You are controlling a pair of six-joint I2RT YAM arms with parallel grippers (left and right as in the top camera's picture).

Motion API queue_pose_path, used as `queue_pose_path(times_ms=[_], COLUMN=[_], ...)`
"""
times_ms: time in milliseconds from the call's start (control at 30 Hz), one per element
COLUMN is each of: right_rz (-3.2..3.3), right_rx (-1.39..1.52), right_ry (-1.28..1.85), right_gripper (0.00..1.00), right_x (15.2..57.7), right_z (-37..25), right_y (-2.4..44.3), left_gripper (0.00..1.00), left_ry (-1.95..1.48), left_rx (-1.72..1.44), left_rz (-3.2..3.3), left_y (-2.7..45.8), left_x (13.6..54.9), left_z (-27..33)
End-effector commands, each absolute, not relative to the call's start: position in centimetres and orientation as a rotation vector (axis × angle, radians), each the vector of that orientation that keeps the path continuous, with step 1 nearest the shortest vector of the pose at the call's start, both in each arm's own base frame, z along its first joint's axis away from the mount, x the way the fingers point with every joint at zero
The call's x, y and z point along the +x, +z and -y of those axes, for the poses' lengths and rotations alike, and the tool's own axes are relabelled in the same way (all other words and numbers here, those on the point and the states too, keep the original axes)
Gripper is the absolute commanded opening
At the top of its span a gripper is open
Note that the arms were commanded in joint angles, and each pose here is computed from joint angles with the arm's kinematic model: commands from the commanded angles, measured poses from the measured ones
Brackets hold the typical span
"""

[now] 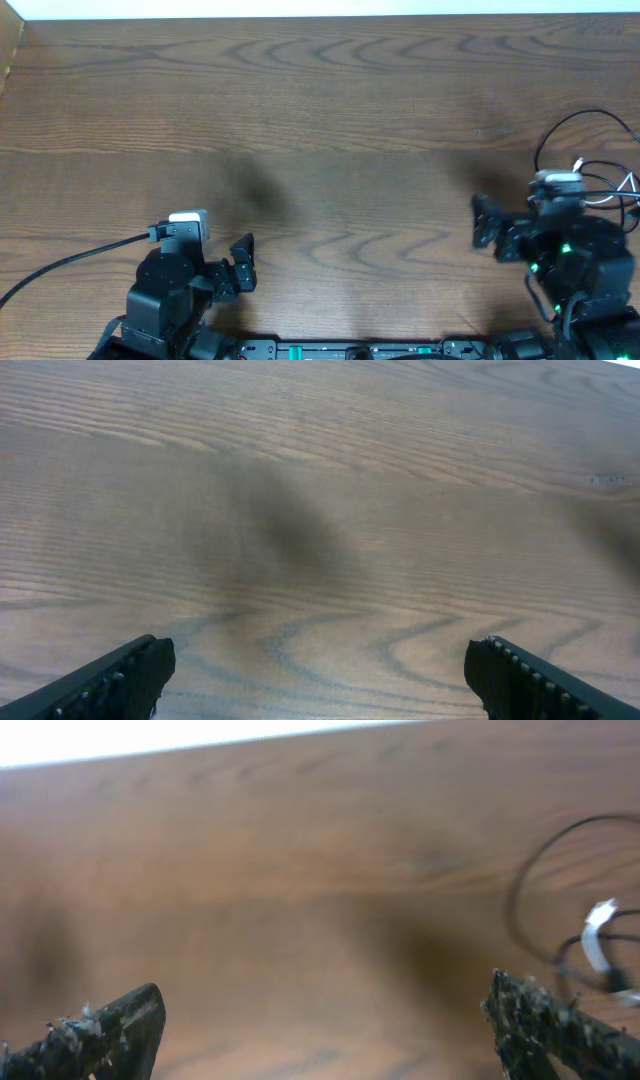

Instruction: Untangle cables

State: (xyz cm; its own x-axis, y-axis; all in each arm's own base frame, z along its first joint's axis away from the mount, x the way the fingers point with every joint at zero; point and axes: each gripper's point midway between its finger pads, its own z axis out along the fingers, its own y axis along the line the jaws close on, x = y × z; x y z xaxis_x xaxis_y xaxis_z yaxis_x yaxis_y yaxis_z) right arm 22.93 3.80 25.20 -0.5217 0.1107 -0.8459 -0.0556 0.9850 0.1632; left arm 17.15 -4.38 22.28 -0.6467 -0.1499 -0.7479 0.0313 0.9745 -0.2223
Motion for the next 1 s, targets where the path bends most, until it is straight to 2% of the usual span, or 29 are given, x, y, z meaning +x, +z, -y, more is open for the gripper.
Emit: queue_pose_path(times_ms=[0,267,600,967], right_rz=[-2.053,-1.817,-1.635,-1.503], right_rx=[0.143,0.147,0.135,0.147], right_ry=[0.155,0.126,0.146,0.133], right_gripper=[0.99,0.99,0.99,0.99], right_x=[23.6,24.7,24.0,23.6], right_z=[-1.6,-0.4,-0.4,0.2], right_y=[26.2,27.8,24.0,22.5], left_gripper=[0.98,0.98,0.98,0.98], left_ry=[-0.258,-0.258,-0.258,-0.258], left_rx=[-0.087,-0.087,-0.087,-0.087], left_rz=[-2.258,-2.258,-2.258,-2.258], left_y=[22.1,22.1,22.1,22.1], left_x=[17.2,17.2,17.2,17.2], left_z=[4.2,4.2,4.2,4.2])
